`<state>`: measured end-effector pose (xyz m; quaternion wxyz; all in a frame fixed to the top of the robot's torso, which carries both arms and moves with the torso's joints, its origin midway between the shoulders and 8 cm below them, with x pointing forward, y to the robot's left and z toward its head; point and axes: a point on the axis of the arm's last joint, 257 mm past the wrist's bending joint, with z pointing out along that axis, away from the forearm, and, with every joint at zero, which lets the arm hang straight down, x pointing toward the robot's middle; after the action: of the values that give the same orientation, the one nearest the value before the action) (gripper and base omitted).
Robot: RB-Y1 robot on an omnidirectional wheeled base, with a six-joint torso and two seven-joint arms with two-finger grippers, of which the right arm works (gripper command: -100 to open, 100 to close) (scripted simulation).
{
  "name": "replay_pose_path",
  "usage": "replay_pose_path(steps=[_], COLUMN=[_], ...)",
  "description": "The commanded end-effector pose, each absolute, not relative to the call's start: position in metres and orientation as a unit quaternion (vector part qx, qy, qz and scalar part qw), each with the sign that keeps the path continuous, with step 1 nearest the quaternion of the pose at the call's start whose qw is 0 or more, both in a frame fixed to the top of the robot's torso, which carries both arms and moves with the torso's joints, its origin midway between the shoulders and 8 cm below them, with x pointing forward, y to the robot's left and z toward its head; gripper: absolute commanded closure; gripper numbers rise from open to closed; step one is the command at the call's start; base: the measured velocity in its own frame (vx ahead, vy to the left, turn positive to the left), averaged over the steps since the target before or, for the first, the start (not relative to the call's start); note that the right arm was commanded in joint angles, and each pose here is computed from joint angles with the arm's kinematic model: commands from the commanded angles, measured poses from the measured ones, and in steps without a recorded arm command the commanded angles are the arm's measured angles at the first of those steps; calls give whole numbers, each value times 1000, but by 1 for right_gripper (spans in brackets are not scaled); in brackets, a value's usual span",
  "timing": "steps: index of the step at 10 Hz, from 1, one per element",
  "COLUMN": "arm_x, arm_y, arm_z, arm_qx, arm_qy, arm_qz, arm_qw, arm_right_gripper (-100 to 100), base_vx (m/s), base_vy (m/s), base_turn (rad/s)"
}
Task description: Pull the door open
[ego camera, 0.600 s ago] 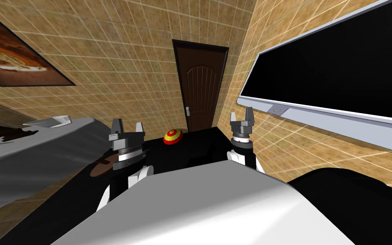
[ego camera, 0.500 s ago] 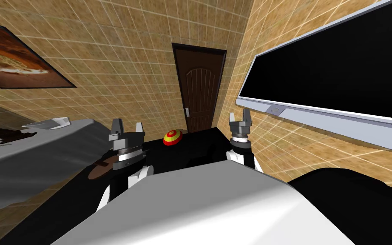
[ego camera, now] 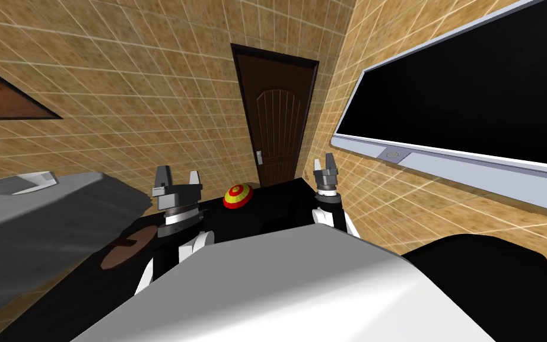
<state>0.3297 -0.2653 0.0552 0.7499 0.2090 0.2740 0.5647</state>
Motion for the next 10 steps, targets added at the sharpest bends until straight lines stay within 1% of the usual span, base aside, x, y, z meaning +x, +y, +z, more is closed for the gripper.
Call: replay_pose_path(steps=[1,8,10], arm_x=[336,379,394], arm_y=[-263,-237,-226], arm_z=[46,3,-14], arm_qx=[208,191,181], arm_qy=[285,350,375], arm_qz=[558,519,504], arm_qw=[751,756,757], arm_right_gripper=[-100,-100,-100], base_vx=[128,120,127], base_vy=[27,25,47], base_turn=[-43,-87,-121])
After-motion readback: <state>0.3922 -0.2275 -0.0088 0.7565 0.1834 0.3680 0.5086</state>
